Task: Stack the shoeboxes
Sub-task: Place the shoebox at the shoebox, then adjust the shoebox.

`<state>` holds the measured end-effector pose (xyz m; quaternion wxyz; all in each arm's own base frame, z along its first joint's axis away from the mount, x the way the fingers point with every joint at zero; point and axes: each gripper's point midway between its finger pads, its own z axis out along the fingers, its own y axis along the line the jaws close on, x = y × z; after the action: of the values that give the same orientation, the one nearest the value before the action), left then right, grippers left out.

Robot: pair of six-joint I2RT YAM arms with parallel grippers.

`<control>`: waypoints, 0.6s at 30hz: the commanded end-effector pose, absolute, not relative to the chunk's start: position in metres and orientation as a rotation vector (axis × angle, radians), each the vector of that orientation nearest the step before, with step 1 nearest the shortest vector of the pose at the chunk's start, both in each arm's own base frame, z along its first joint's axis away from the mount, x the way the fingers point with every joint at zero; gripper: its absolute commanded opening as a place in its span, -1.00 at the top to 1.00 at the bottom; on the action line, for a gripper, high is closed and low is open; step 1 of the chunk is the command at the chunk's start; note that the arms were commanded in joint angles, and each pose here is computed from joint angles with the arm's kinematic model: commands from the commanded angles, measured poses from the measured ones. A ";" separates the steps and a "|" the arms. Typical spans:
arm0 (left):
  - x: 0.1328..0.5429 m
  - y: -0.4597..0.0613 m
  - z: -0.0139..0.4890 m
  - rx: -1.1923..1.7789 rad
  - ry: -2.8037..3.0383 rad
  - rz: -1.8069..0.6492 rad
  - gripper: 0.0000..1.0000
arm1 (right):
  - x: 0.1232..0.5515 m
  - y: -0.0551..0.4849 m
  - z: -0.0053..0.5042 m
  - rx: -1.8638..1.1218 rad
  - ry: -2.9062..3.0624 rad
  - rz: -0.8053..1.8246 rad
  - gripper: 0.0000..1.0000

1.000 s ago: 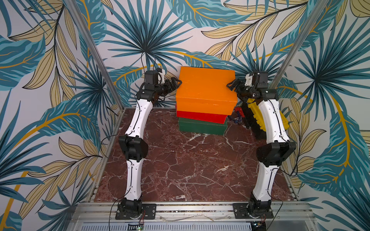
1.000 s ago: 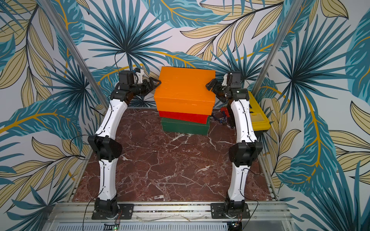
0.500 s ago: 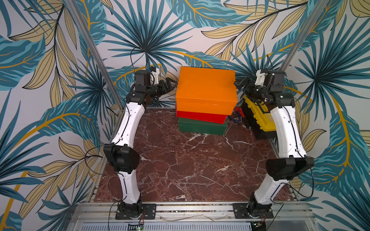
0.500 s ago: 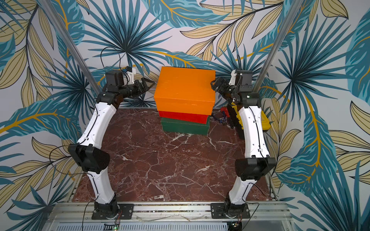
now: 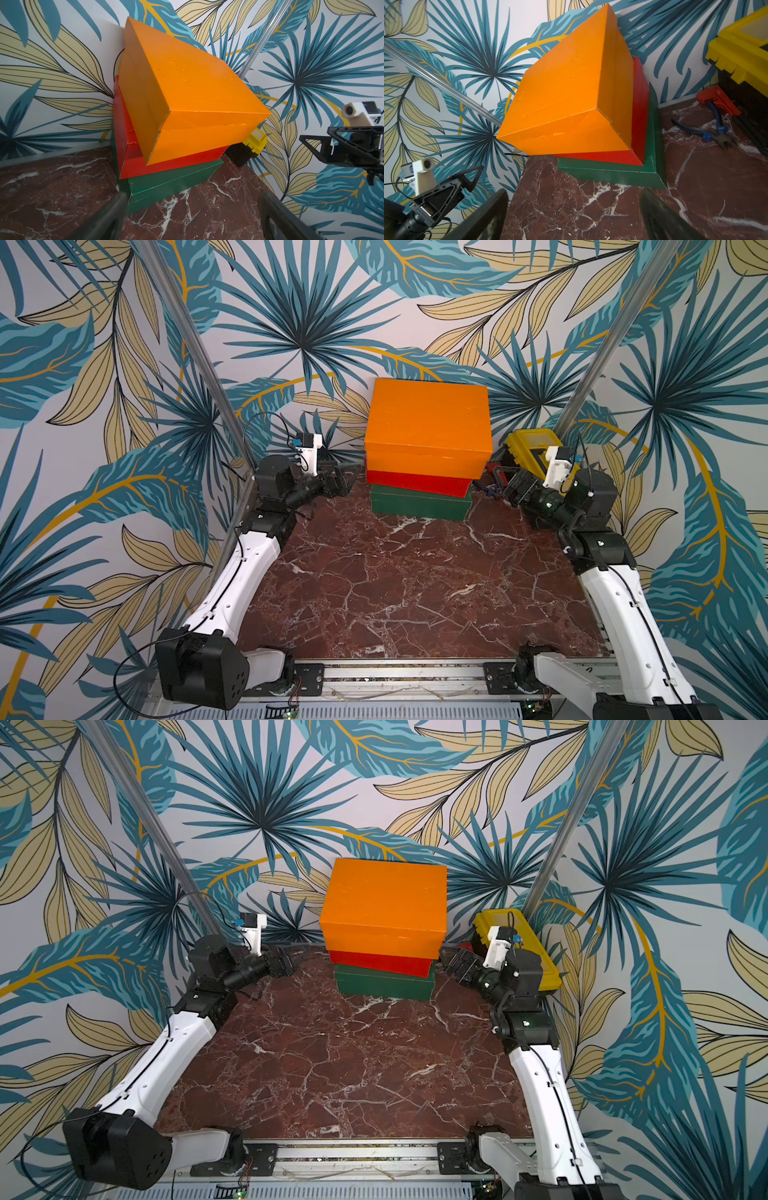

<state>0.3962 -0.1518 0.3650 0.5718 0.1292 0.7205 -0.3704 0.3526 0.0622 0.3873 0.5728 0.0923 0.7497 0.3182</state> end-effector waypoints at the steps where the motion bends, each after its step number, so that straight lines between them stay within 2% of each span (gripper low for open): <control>1: 0.404 -0.155 0.375 0.443 1.547 -0.775 -0.90 | 0.372 0.067 0.390 0.119 1.665 0.743 -0.89; 8: 0.402 -0.160 0.356 0.591 1.370 -0.655 -0.91 | 0.401 0.073 0.367 0.028 1.653 0.635 -0.84; 11: 0.415 -0.165 0.342 0.608 1.396 -0.672 -0.90 | 0.401 0.085 0.369 -0.094 1.520 0.642 -0.85; 18: 0.437 -0.173 0.330 0.632 1.352 -0.697 -0.89 | 0.423 0.085 0.346 -0.145 1.561 0.555 -0.84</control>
<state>0.4372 -0.1685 0.3031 0.6434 0.2538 0.6491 -0.3166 0.4193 0.0832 0.3335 0.6419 -0.0318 0.7161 0.2724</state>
